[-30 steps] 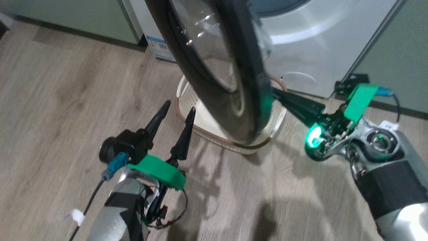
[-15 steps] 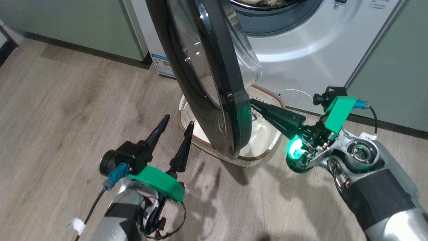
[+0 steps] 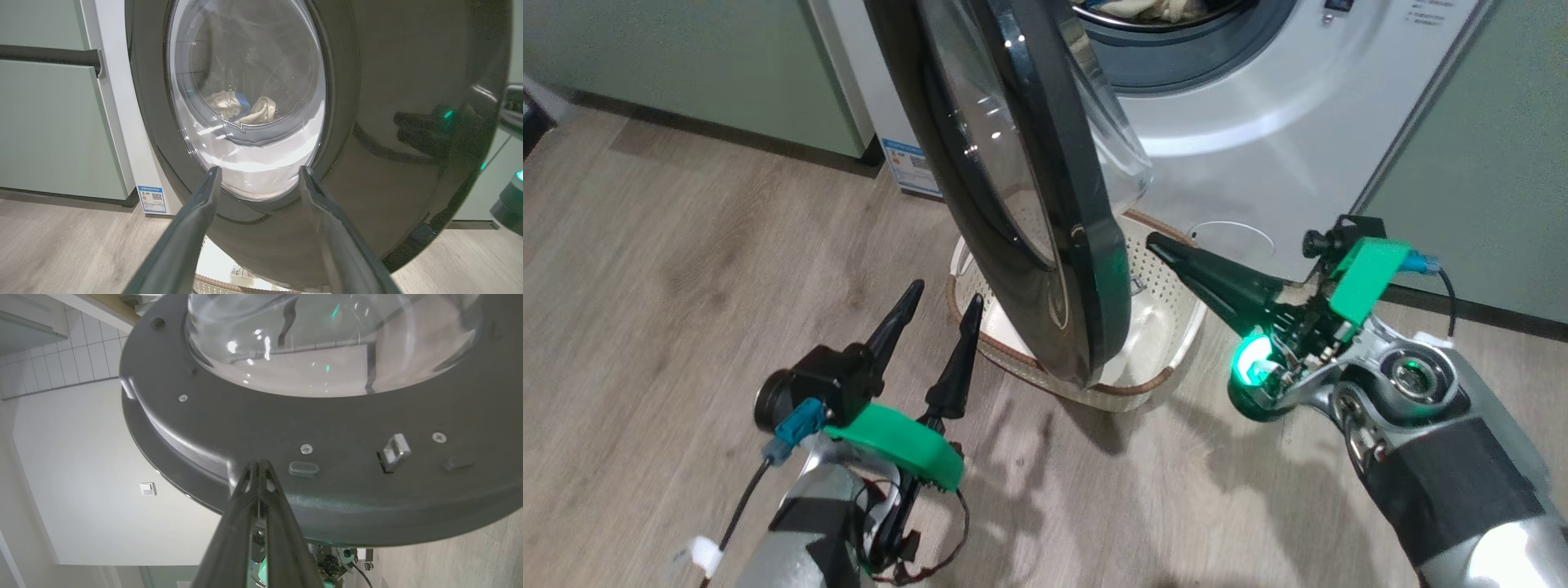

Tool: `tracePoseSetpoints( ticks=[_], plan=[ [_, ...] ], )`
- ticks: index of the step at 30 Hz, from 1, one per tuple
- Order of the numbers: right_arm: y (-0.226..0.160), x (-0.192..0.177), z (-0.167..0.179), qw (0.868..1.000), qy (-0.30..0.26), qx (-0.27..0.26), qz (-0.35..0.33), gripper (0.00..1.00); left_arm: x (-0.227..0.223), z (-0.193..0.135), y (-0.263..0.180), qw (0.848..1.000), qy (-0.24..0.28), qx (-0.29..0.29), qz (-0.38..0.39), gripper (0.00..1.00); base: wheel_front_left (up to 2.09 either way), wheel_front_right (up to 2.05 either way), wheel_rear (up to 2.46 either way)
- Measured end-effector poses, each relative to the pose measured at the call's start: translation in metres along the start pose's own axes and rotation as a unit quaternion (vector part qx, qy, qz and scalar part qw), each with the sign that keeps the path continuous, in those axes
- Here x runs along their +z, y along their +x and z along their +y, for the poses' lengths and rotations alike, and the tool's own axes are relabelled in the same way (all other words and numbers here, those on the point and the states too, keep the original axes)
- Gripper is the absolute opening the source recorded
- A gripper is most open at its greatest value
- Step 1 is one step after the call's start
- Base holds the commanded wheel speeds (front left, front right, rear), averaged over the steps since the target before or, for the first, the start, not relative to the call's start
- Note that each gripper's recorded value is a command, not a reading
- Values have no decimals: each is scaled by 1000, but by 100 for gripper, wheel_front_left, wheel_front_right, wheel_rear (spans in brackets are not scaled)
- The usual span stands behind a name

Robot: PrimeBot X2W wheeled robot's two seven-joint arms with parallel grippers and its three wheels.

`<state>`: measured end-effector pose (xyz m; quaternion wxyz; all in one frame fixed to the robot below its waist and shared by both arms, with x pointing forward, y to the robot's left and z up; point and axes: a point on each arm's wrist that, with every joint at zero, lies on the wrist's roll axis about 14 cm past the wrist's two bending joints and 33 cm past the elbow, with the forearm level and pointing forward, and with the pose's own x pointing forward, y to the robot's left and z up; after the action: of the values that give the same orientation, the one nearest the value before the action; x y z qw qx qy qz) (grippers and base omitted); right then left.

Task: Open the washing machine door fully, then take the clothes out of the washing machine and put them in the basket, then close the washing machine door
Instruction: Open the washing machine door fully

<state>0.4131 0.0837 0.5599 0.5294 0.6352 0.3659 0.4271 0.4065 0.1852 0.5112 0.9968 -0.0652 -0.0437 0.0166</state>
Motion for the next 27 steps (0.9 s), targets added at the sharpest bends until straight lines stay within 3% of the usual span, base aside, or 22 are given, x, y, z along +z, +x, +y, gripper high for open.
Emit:
tracePoseSetpoints(
  ticks=[9,10,11,27],
  plan=[
    [-40,16,-2,997,7,8,-70,0,-1,-6,0,1000,-1,-8,0,100,0,0,0],
    [-45,16,-3,997,8,8,-77,68,-1,-6,0,1000,-1,-7,0,100,0,0,0],
    [-53,15,-5,996,8,7,-88,100,-3,-4,-1,1000,-2,-4,2,100,0,0,0],
    [-109,31,-7,978,-6,4,-207,100,-6,-3,5,1000,-4,0,3,100,0,0,0]
  ],
)
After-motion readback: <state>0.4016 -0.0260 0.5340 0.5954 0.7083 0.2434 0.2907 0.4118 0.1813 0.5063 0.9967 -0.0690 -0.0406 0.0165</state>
